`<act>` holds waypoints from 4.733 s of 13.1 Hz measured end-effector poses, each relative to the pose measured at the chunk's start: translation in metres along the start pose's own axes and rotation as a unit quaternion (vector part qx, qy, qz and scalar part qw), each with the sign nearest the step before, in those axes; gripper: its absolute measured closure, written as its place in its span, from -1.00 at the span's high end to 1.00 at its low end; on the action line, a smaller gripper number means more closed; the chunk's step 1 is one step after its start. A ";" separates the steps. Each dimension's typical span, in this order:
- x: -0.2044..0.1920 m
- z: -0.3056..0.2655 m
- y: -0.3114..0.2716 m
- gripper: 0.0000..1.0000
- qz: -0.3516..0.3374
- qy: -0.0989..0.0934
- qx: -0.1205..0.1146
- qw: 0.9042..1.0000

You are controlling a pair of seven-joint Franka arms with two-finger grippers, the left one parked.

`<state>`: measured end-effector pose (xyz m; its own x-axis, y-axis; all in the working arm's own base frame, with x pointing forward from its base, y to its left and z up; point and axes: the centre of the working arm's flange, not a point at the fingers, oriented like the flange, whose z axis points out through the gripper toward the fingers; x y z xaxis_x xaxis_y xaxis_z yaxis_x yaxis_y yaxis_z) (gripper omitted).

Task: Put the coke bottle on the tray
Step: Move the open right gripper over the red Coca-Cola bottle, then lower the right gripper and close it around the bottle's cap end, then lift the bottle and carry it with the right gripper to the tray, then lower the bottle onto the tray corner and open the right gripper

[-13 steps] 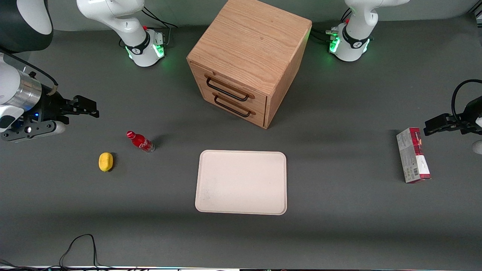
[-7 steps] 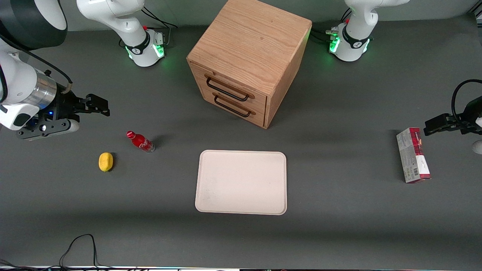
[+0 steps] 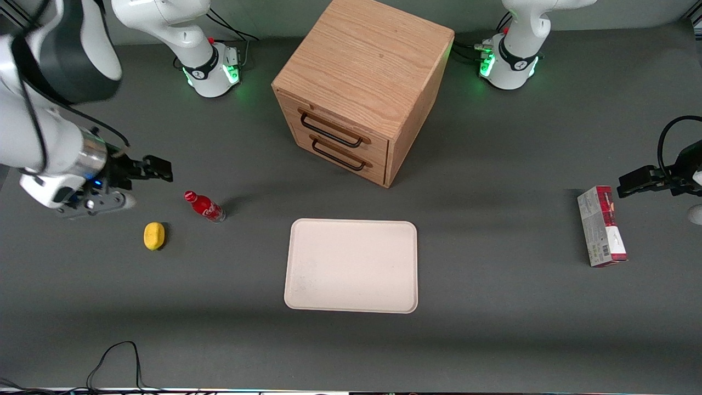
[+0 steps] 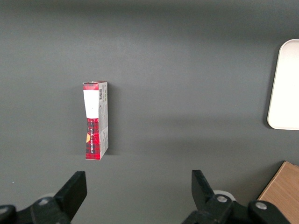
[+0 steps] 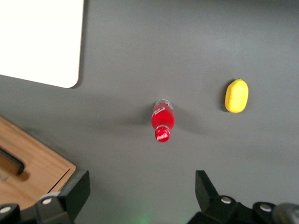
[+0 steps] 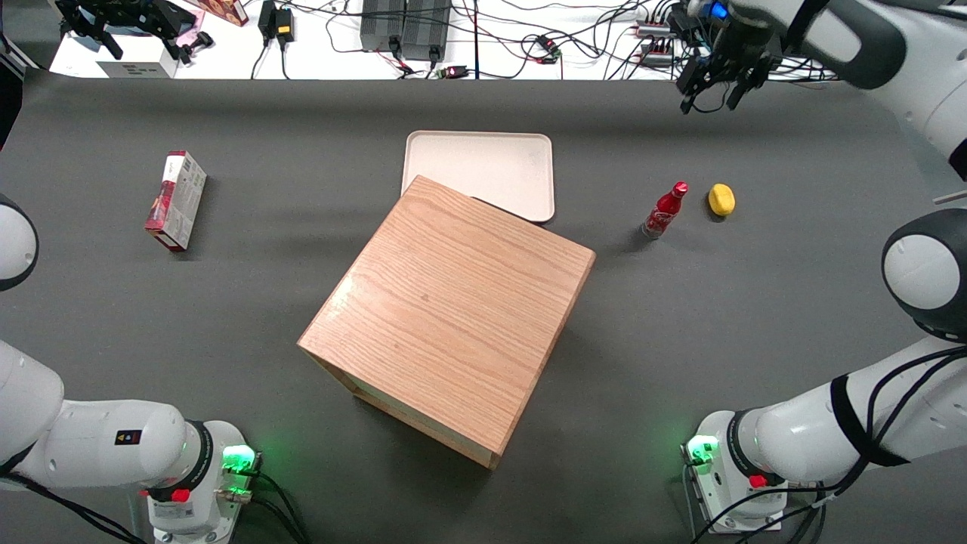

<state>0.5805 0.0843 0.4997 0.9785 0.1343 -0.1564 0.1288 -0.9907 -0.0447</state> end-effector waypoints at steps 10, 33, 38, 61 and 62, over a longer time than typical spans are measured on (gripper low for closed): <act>-0.022 0.183 0.013 1.00 0.009 0.024 -0.005 1.000; -0.008 0.100 0.019 -0.37 0.004 0.015 -0.002 1.000; 0.005 -0.052 0.008 -0.37 -0.005 -0.009 -0.003 1.000; 0.190 0.142 -0.200 -0.37 0.124 0.077 0.027 0.989; 0.191 0.142 -0.201 -0.37 0.124 0.079 0.028 0.989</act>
<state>0.7186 0.3124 0.3386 0.9924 -0.1227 -0.0127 -0.1233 -0.9891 -0.0802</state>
